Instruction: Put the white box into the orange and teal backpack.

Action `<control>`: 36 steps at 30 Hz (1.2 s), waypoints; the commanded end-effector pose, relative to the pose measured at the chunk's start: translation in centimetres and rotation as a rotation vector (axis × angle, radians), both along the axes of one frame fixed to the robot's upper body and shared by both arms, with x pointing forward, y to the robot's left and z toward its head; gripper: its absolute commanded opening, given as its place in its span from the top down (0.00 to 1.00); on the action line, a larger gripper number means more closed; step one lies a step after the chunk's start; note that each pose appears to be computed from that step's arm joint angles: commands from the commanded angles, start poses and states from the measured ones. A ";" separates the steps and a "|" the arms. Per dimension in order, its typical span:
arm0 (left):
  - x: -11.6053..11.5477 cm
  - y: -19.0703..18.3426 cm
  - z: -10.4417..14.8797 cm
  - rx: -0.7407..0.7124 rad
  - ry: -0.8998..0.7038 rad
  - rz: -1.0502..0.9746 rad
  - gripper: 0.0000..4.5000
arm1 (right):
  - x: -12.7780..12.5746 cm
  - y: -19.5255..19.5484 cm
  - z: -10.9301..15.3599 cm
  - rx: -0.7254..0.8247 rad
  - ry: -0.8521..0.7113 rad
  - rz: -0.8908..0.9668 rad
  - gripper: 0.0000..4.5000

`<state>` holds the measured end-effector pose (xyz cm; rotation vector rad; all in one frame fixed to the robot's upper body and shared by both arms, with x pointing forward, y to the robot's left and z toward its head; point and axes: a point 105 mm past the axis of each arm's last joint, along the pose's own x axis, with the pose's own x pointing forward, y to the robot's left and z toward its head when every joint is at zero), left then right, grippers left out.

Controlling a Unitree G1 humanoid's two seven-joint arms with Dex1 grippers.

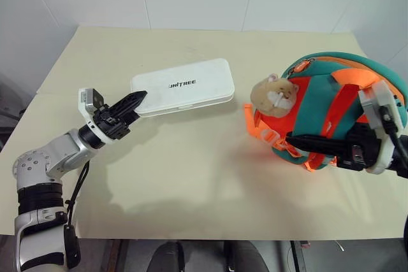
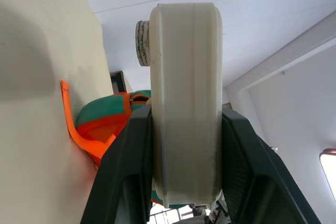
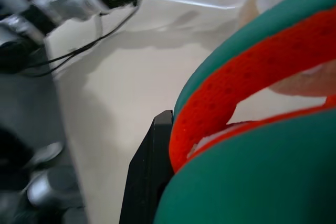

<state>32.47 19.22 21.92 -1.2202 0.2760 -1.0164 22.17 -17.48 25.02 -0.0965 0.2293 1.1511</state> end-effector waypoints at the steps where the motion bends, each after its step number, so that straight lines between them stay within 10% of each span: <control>1: -0.3 0.4 1.7 -0.006 -0.074 -0.018 0.71 | -2.2 0.7 1.3 -0.038 -0.056 0.153 0.87; 19: -0.5 -0.1 1.8 0.107 -0.114 -0.118 0.71 | -4.2 -0.5 -2.6 -0.227 0.040 0.401 0.87; 36: -2.4 -0.1 5.5 0.336 -0.791 -0.106 0.71 | -1.8 -2.2 -3.0 -0.286 0.003 0.380 0.87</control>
